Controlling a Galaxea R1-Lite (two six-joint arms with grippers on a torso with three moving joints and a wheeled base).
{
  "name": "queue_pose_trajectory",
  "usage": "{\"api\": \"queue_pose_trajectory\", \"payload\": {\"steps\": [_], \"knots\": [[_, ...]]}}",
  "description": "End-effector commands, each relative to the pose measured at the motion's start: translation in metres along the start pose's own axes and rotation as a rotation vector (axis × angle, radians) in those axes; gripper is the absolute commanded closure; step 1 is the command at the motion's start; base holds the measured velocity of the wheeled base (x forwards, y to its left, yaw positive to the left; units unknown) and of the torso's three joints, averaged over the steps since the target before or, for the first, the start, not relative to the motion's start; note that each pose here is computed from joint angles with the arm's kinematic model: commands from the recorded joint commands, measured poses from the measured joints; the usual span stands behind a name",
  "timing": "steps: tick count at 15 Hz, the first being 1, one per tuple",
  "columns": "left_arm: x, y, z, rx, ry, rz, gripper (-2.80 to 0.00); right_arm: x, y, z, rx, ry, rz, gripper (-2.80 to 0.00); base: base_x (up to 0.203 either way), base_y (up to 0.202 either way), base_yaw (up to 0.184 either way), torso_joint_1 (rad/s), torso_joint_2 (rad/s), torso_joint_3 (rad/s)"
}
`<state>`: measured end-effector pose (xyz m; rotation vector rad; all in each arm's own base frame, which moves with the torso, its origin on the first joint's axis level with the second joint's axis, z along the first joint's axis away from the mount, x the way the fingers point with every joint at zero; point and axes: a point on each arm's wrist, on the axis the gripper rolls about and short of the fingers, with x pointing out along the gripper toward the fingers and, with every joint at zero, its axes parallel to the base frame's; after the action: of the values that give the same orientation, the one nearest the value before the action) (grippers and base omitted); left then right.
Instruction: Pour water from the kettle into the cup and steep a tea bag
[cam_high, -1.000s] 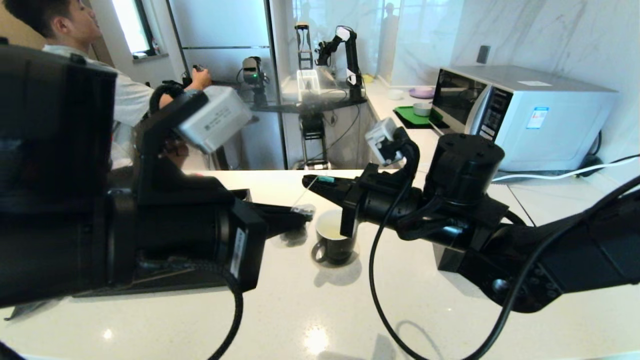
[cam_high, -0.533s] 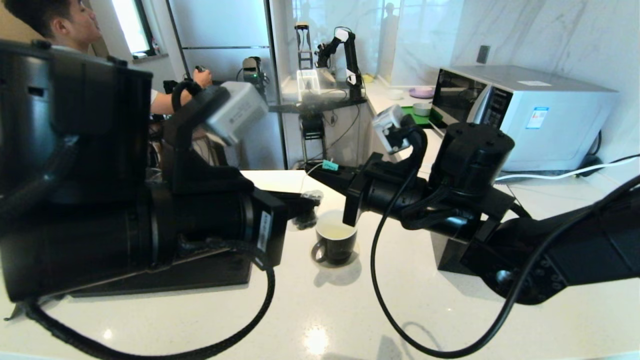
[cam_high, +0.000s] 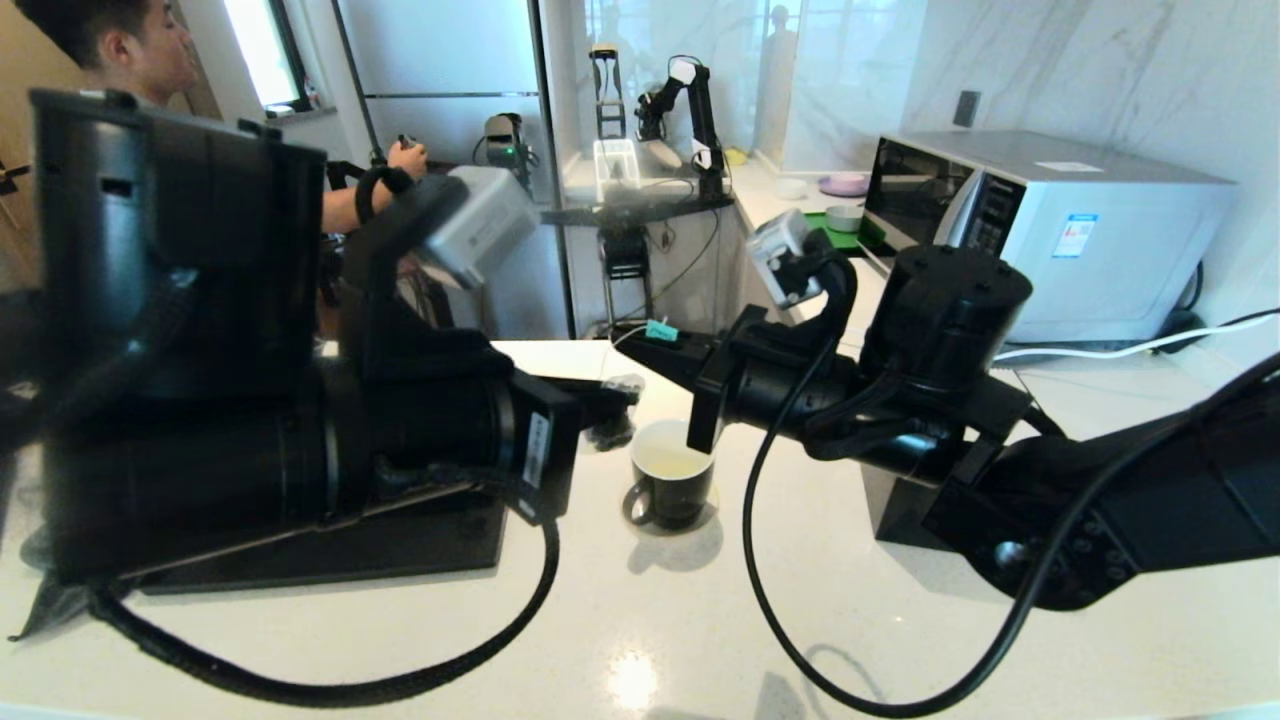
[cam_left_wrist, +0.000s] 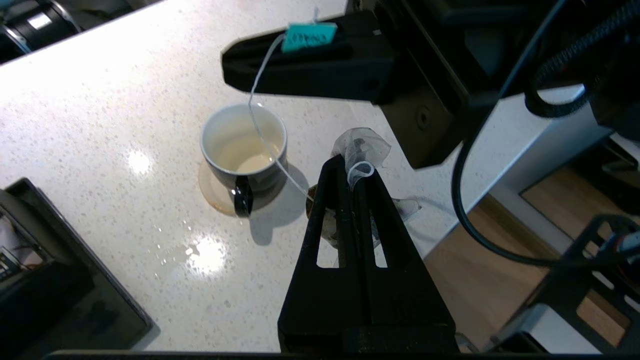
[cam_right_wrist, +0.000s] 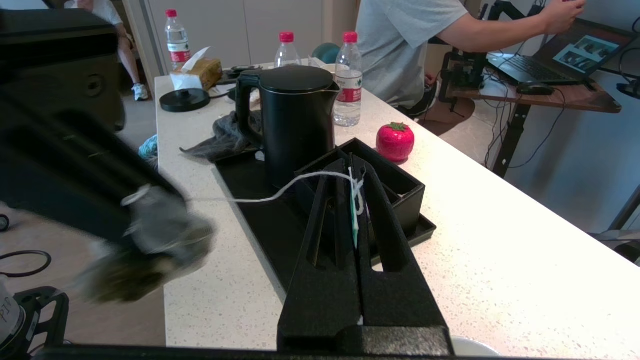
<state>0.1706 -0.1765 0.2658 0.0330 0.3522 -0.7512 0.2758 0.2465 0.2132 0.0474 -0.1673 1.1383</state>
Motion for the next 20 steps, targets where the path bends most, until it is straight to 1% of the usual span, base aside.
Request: {"api": "queue_pose_trajectory", "payload": {"steps": [1,3,8,9,15,20], "knots": [[0.010,0.007,0.000,-0.009,-0.006,0.026,0.00,-0.001,0.001,0.002,-0.003,-0.008,0.004,0.00,0.000,0.000,0.000,0.000,0.00,0.000],[0.012,0.011,0.001,-0.014,-0.011,0.039,0.00,-0.001,0.001,0.002,-0.003,-0.008,0.004,0.00,0.000,0.000,0.000,0.000,0.00,0.000],[0.013,0.011,0.000,-0.013,-0.007,0.040,0.00,0.000,0.000,0.002,-0.003,-0.008,0.004,0.00,0.000,0.000,0.000,0.000,0.00,0.000],[0.015,0.011,-0.001,-0.012,-0.004,0.042,-2.80,0.000,0.000,0.002,-0.005,-0.011,0.004,0.00,0.000,0.000,0.000,0.000,0.00,0.000],[0.017,0.011,-0.004,-0.013,0.010,0.047,-2.80,0.000,0.000,0.001,-0.004,-0.009,0.004,0.00,0.000,0.000,0.000,0.000,0.00,0.000],[0.019,0.015,-0.016,-0.014,0.047,0.118,-2.80,-0.001,0.001,0.001,-0.003,-0.008,0.003,0.00,0.000,0.000,0.000,0.000,0.00,0.000]]}}
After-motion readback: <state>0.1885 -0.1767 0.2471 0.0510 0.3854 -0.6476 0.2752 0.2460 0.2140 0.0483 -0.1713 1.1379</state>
